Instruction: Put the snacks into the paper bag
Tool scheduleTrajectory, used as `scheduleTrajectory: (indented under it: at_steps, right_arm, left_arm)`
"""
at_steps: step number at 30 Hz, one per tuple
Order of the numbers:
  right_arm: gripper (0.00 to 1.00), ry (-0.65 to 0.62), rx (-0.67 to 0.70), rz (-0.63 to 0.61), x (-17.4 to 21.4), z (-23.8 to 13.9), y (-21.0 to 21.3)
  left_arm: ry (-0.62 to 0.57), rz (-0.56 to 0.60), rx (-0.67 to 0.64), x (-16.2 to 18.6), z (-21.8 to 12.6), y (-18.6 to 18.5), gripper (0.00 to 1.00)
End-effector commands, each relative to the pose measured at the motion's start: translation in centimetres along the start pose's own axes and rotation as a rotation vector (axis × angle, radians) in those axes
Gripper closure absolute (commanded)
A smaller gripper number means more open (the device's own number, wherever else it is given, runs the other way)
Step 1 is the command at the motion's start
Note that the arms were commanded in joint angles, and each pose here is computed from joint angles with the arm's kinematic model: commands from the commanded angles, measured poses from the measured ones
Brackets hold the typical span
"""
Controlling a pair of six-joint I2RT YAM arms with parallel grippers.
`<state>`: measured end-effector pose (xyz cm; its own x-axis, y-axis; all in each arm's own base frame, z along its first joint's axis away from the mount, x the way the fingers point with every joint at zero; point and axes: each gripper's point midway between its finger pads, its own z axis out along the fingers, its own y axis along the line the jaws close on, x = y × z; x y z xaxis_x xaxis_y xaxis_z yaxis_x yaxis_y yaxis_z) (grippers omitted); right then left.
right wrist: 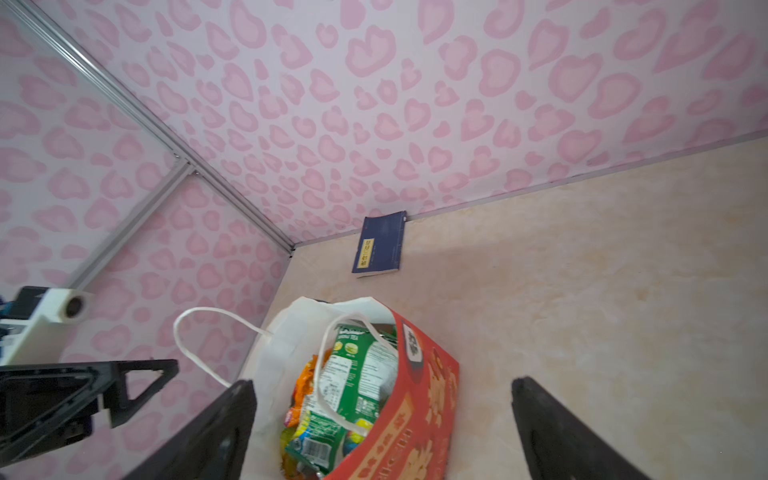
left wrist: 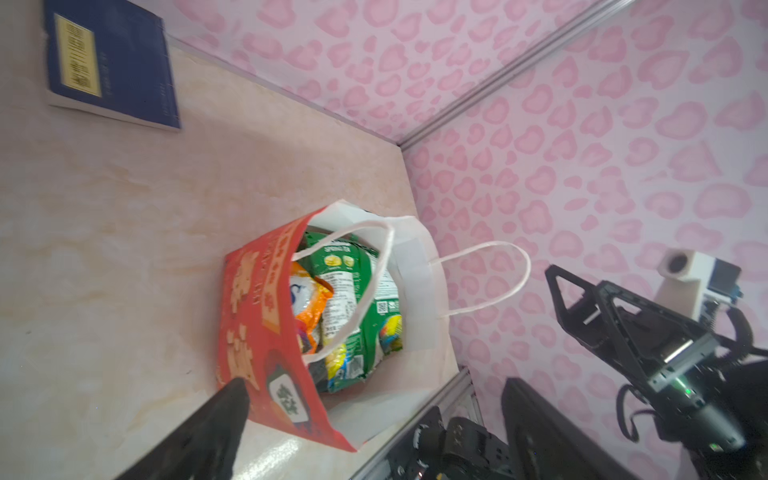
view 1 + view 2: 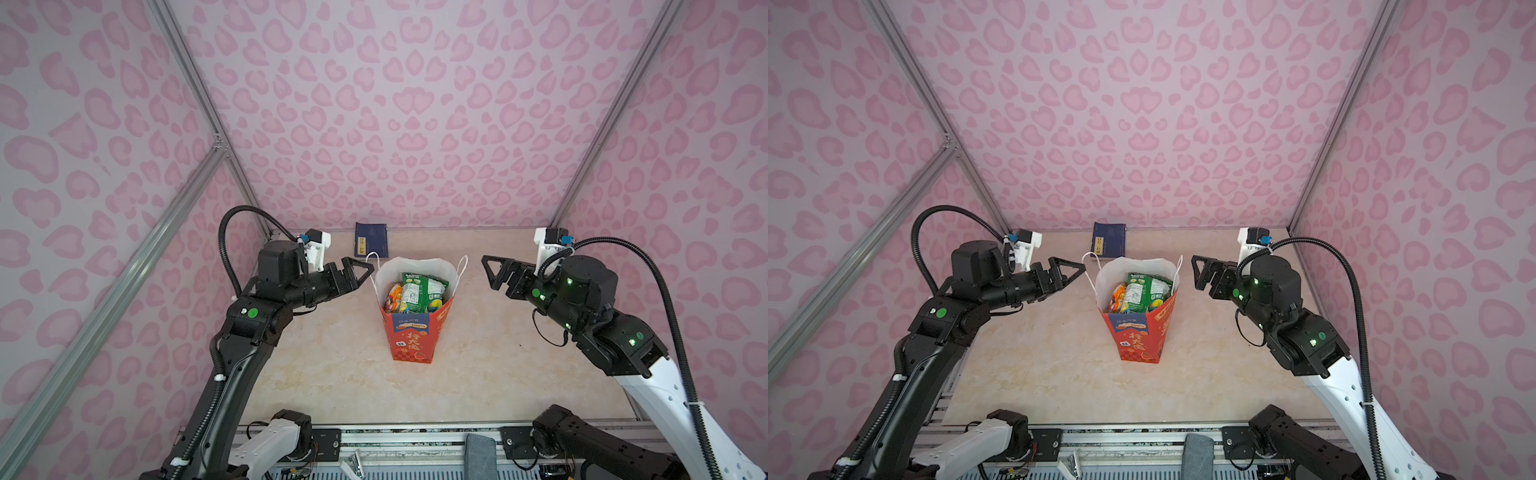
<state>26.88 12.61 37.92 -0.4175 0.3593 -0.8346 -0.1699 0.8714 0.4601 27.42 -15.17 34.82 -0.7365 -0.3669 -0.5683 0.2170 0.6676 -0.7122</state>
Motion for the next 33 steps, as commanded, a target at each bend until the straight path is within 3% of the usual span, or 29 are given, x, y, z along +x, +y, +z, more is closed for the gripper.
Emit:
scheduleTrajectory:
  at_steps: [1,4,9,16,24,28,33]
  right_arm:
    - [0.02,-0.071,0.225,-0.084,0.2,-0.3,-5.0]
    - [0.02,-0.108,0.335,-0.128,1.0,-0.1,-8.1]
    - [0.02,-0.176,0.381,-0.182,3.6,2.0,-12.0]
    - [0.02,-0.188,0.47,-0.093,7.2,4.1,-19.6]
    - [0.02,-0.256,0.625,-0.117,9.0,3.2,-25.9]
    - [0.02,-0.329,0.614,-0.148,9.5,3.2,-26.5]
    - [0.02,-0.326,0.648,-0.21,10.8,4.0,-27.8]
  left_arm:
    - [-0.251,-0.036,-0.315,-2.7,-1.7,6.4,0.02]
    - [-0.459,-0.091,-0.526,-3.6,-3.2,11.8,0.02]
    - [-0.706,-0.09,-0.746,-2.7,-4.0,19.4,0.03]
    - [-0.783,0.082,-1.113,-2.8,-5.6,24.5,0.02]
    - [-0.748,0.253,-1.085,-1.1,-3.1,27.3,0.03]
    - [-0.777,0.314,-1.089,-0.7,-2.9,28.8,0.03]
    - [-0.814,0.367,-0.986,-0.4,-2.1,29.2,0.03]
